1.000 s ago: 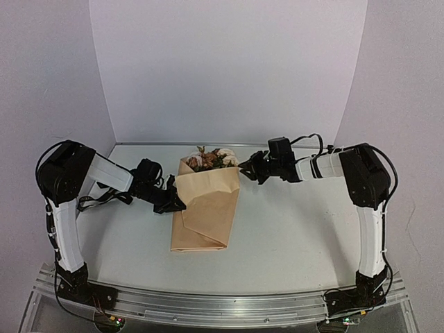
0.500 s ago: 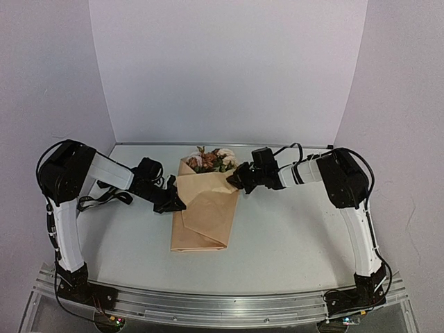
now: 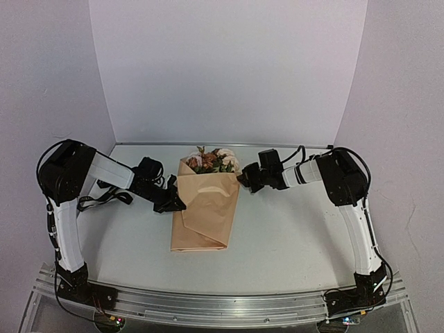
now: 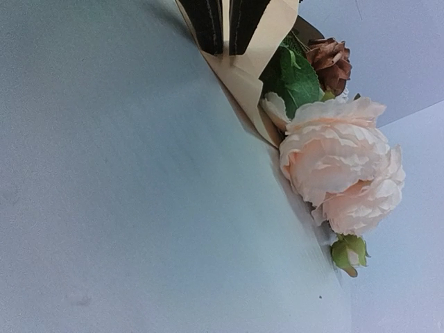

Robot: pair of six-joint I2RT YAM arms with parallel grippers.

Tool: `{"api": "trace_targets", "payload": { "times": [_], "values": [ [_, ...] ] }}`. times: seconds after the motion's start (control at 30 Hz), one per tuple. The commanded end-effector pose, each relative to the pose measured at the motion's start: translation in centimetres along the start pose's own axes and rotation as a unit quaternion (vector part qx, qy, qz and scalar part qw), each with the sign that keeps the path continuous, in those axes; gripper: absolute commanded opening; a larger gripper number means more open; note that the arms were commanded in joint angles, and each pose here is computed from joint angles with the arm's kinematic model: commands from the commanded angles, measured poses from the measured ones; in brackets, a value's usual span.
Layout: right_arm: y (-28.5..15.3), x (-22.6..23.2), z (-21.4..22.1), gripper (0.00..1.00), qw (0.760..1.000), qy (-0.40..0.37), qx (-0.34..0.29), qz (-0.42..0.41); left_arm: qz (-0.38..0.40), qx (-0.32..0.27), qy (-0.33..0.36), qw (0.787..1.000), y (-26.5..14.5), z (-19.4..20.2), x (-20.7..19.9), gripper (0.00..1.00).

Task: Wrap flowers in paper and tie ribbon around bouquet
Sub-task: Press the fold line on the folded wrapping paper.

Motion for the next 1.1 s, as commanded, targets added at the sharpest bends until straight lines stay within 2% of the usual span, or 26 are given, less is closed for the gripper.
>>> {"api": "trace_targets", "payload": {
  "times": [0.0,0.1,0.2,0.37,0.47,0.57,0.77,0.97,1.07],
  "values": [
    [0.6,-1.5,-0.5,0.08,0.999,0.012,-0.017,0.035,-0.082,0.071,-0.058,0.992,1.2,2.9,3.4,0.0],
    [-0.2,0.6,0.0,0.08,1.0,-0.01,0.002,0.018,-0.077,0.065,-0.059,0.993,1.1,2.5,3.0,0.0],
    [-2.1,3.8,0.6,0.14,0.998,-0.058,0.02,-0.001,-0.061,0.051,-0.059,0.995,0.6,1.9,2.0,0.03],
    [-5.9,9.5,2.0,0.2,0.988,-0.139,0.053,-0.034,-0.026,0.009,-0.042,0.999,-1.0,0.4,-1.1,0.15],
    [-8.1,11.4,3.1,0.21,0.982,-0.17,0.071,-0.041,-0.008,-0.017,-0.023,1.0,-2.1,-0.3,-3.4,0.23],
    [-10.2,11.4,4.3,0.23,0.978,-0.193,0.081,-0.024,0.0,-0.042,-0.018,0.999,-3.4,-0.9,-5.1,0.29],
    [-12.6,8.4,7.9,0.25,0.965,-0.238,0.107,0.024,-0.028,-0.089,-0.016,0.996,-6.3,-1.0,-6.5,0.36],
    [-11.7,5.8,12.7,0.26,0.949,-0.271,0.151,0.055,-0.086,-0.11,-0.018,0.99,-7.8,-0.3,-6.0,0.42],
    [-10.7,4.8,14.6,0.27,0.943,-0.281,0.164,0.068,-0.079,-0.096,-0.005,0.992,-7.5,0.3,-5.6,0.51]
  ]
}}
Point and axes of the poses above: each gripper's point midway between its finger pads, its own y axis out along the fingers, its own x axis along the line the jaws close on, z = x × y, the point moved 10 cm from there along -y, back along the fingers, and after that the axes turned 2 degrees about y, right-handed, at the moved point
